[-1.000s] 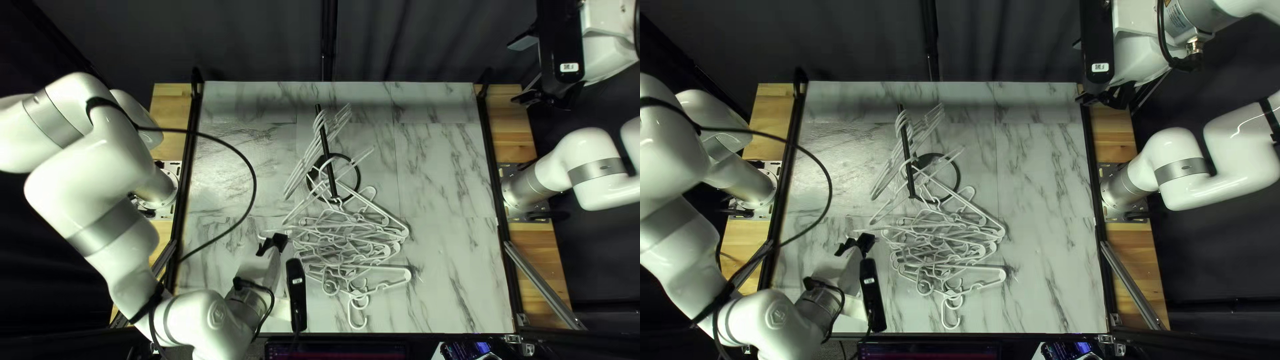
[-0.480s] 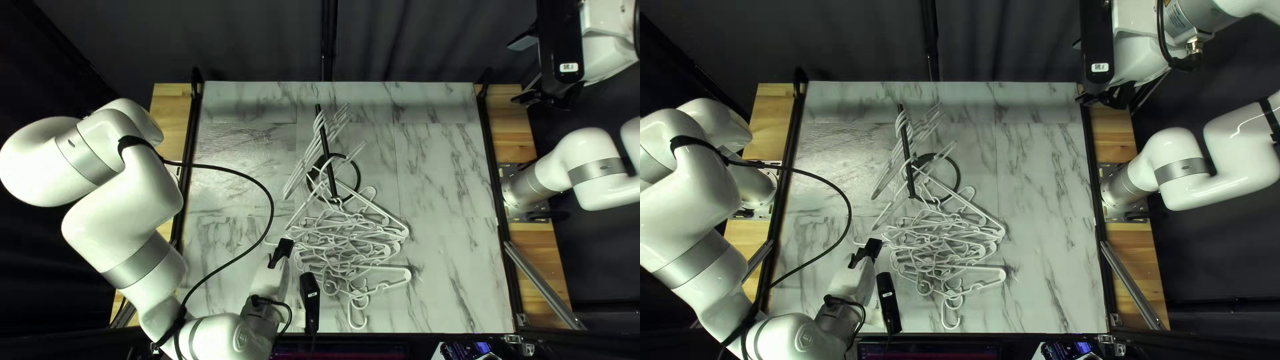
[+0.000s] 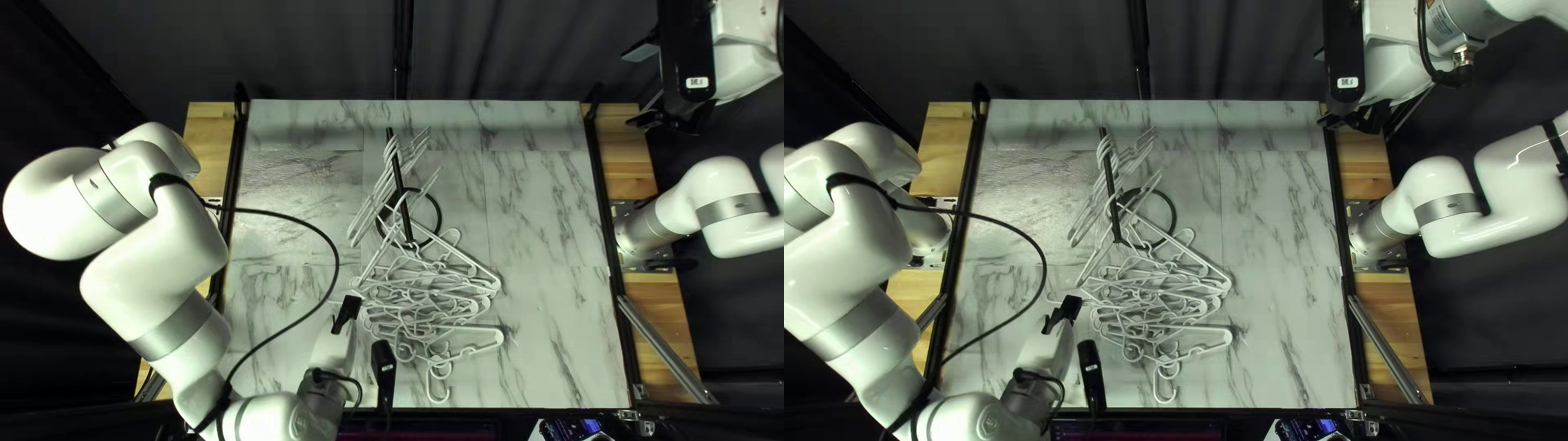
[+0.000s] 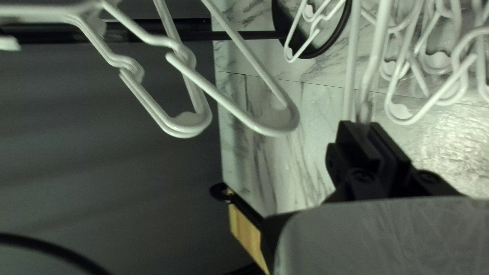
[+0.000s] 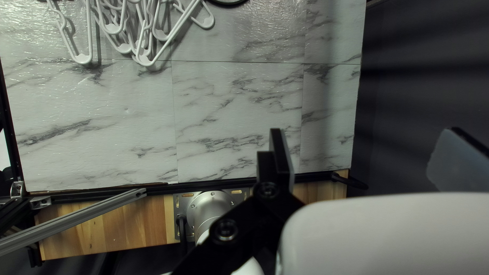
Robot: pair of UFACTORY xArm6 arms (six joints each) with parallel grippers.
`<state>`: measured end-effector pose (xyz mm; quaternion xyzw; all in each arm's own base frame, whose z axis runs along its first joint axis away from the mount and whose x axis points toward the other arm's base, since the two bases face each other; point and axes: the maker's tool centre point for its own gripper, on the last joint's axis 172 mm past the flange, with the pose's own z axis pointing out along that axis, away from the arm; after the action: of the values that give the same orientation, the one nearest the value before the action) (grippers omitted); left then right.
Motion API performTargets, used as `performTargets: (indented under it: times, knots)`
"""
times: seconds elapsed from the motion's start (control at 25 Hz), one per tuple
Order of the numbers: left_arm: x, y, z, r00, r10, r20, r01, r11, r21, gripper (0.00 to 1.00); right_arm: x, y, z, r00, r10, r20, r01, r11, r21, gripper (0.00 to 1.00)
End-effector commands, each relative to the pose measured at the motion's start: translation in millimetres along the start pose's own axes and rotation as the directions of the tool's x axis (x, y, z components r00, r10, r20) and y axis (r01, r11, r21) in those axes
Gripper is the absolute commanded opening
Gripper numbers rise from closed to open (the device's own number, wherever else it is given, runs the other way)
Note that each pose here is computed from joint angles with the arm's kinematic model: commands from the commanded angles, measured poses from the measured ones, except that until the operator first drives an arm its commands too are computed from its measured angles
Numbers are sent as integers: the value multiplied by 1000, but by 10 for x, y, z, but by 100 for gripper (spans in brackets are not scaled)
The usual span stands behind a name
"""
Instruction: Remove hangers from rack and place onto table
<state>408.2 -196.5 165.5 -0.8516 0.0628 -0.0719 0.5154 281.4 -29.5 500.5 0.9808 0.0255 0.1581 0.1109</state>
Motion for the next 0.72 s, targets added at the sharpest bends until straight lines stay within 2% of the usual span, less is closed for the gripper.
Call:
performTargets:
  times: [0.04, 0.32, 0.72]
  knots:
    - [32, 113, -44, 999, 43, -18, -42, 998, 53, 0, 0, 0, 0, 1000, 0, 0, 0, 1000, 0, 100]
    - [-26, 170, 64, 997, 60, -42, -55, 994, 98, 0, 0, 0, 0, 1000, 0, 0, 0, 1000, 0, 100]
    - [102, 267, 219, 995, 59, -75, -52, 994, 98, 0, 0, 0, 0, 1000, 0, 0, 0, 1000, 0, 100]
